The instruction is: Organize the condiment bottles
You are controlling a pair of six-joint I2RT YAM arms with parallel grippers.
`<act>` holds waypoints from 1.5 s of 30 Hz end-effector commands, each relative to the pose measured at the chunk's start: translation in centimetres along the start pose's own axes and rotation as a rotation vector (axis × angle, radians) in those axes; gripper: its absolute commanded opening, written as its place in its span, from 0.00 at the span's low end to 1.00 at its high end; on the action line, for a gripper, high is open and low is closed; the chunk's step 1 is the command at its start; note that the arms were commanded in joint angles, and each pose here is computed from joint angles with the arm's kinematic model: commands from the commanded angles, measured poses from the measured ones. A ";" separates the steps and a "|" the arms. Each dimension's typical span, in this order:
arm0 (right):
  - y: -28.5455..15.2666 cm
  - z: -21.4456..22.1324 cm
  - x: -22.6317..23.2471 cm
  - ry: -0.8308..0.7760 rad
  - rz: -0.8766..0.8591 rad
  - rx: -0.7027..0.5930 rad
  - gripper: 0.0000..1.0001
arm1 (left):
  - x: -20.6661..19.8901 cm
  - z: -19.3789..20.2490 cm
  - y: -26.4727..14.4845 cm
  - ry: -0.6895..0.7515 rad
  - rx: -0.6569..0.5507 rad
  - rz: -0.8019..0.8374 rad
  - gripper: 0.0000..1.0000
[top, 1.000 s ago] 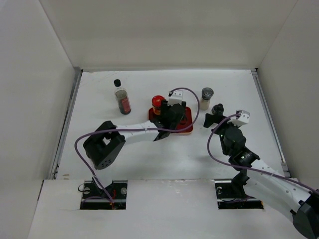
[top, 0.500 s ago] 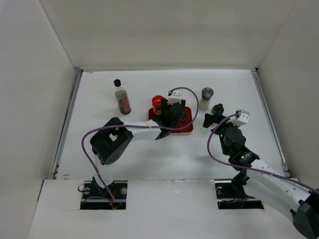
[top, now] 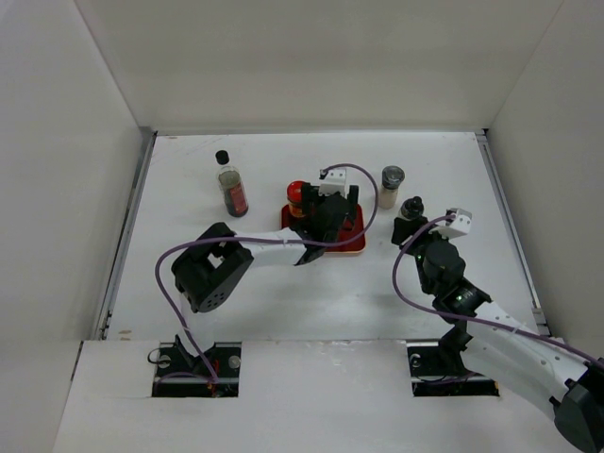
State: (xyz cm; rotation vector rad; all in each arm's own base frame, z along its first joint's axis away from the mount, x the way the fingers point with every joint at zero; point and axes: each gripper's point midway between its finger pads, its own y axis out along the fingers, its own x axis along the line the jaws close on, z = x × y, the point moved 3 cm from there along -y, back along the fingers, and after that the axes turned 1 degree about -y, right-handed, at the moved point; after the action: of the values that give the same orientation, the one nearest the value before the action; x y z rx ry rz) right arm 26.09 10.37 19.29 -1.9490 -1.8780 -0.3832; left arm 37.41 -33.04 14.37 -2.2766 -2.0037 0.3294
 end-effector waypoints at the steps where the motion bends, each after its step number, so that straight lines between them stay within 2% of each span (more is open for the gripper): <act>1: 0.0 -0.5 0.5 0.022 -0.019 -0.018 0.51 | -1.9 -6.6 -1.4 -0.103 -0.131 0.065 0.90; 4: -0.1 -0.8 0.5 0.025 -0.021 -0.021 0.36 | -2.7 -8.6 -2.5 -0.132 -0.160 0.102 0.89; 8: -0.3 -1.7 0.7 0.025 -0.012 -0.018 0.29 | -3.2 -10.8 -4.3 -0.167 -0.192 0.142 0.83; 10: -0.1 -2.4 0.8 0.017 0.006 -0.018 0.28 | -3.1 -11.6 -5.4 -0.186 -0.203 0.159 0.74; 12: 0.4 -3.1 1.0 0.006 0.020 -0.013 0.29 | -2.9 -12.3 -6.6 -0.203 -0.216 0.176 0.56; 14: 1.4 -3.7 1.6 -0.029 0.028 0.018 0.35 | -2.4 -12.8 -8.2 -0.219 -0.228 0.199 0.41; 16: 2.9 -4.2 2.0 -0.074 0.042 0.051 0.50 | -1.4 -13.0 -10.0 -0.231 -0.232 0.223 0.32; 18: 4.8 -4.5 2.1 -0.117 0.064 0.084 0.76 | 0.0 -12.7 -11.7 -0.243 -0.233 0.238 0.29; 19: 5.5 -4.7 2.0 -0.138 0.077 0.097 0.87 | 1.2 -12.2 -12.8 -0.256 -0.228 0.244 0.29; 20: 6.1 -4.9 2.0 -0.151 0.085 0.105 0.93 | 1.9 -11.6 -13.6 -0.265 -0.222 0.250 0.29; 22: 7.6 -5.4 2.4 -0.206 0.101 0.139 1.00 | 4.8 -9.9 -15.4 -0.284 -0.210 0.246 0.29; 28: 11.8 -5.0 3.4 -0.358 0.136 0.252 1.00 | 12.1 -5.0 -19.0 -0.326 -0.169 0.189 0.33; 32: 14.9 -3.3 3.4 -0.420 0.148 0.350 1.00 | 14.6 -1.9 -20.3 -0.378 -0.134 0.176 0.36; 36: 16.8 -2.2 2.2 -0.440 0.192 0.390 1.00 | 16.1 -0.5 -20.7 -0.416 -0.154 0.170 0.39; 45: 18.6 -0.8 0.6 -0.469 0.252 0.412 1.00 | 16.2 1.1 -20.1 -0.415 -0.163 0.172 0.44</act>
State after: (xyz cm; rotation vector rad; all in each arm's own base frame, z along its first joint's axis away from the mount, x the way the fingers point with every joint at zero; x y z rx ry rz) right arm 43.24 10.18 16.68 -2.0195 -1.7225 0.5827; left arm 19.30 -13.96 14.83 -2.6113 -2.0609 0.6949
